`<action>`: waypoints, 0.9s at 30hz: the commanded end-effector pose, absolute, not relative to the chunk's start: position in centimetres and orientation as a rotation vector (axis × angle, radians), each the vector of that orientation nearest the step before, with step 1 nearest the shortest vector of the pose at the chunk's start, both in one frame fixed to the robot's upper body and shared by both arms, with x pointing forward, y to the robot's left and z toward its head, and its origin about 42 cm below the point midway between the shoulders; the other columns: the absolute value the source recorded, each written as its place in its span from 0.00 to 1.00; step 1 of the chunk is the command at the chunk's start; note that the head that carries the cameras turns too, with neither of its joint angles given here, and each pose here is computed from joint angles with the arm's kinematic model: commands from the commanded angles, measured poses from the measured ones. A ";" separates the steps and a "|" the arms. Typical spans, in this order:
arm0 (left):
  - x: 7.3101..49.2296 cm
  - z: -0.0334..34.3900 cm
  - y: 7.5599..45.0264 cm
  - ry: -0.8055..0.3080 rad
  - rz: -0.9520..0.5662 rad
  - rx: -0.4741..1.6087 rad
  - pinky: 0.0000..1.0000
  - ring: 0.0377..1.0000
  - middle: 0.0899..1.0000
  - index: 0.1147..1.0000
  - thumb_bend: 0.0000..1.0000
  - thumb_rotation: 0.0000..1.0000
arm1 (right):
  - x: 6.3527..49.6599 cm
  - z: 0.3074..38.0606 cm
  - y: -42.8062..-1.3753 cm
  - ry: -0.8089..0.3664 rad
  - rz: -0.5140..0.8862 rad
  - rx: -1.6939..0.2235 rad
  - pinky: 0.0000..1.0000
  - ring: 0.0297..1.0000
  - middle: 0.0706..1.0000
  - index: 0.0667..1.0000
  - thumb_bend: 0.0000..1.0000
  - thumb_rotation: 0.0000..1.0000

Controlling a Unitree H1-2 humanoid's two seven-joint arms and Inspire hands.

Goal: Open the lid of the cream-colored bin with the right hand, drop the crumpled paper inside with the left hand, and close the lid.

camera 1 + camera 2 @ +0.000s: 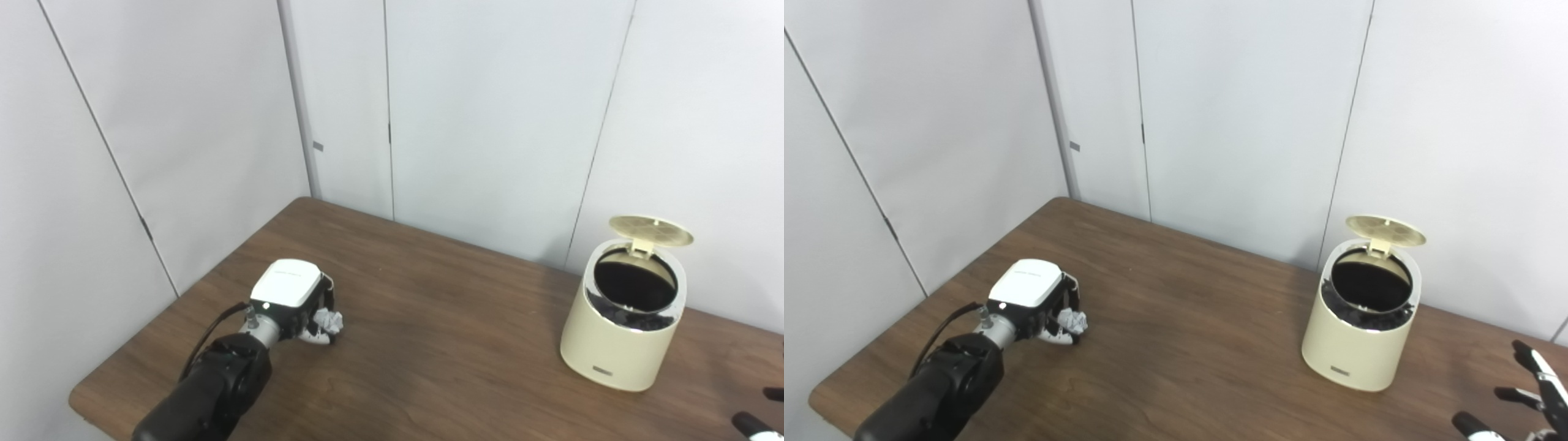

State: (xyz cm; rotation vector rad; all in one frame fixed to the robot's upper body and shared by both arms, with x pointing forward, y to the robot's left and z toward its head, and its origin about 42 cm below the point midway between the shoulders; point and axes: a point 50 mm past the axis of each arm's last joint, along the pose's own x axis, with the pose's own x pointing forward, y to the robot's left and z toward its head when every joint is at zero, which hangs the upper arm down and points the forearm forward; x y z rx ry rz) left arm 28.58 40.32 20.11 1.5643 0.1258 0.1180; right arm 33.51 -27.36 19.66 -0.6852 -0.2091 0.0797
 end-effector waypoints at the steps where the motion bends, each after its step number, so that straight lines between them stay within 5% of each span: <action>1: 28.9 23.0 40.5 0.032 0.207 1.596 0.40 0.41 0.38 0.43 0.52 0.00 | 33.9 21.7 -27.4 -0.283 0.060 -0.688 0.14 0.73 0.92 0.92 0.89 0.69; 6: 28.5 25.2 39.8 -0.057 0.309 1.598 0.41 0.42 0.39 0.45 0.52 0.00 | 34.1 21.6 -27.3 -0.283 0.060 -0.690 0.16 0.73 0.92 0.91 0.88 0.68; 17: 28.3 26.2 37.1 -0.332 0.543 1.484 0.26 0.30 0.35 0.45 0.52 0.00 | 34.4 21.4 -27.3 -0.287 0.063 -0.694 0.17 0.76 0.94 0.93 0.86 0.67; 27: 29.9 26.3 32.3 -0.518 0.509 1.281 0.25 0.31 0.36 0.45 0.52 0.00 | 34.7 21.6 -27.0 -0.300 0.068 -0.708 0.22 0.77 0.94 0.93 0.83 0.63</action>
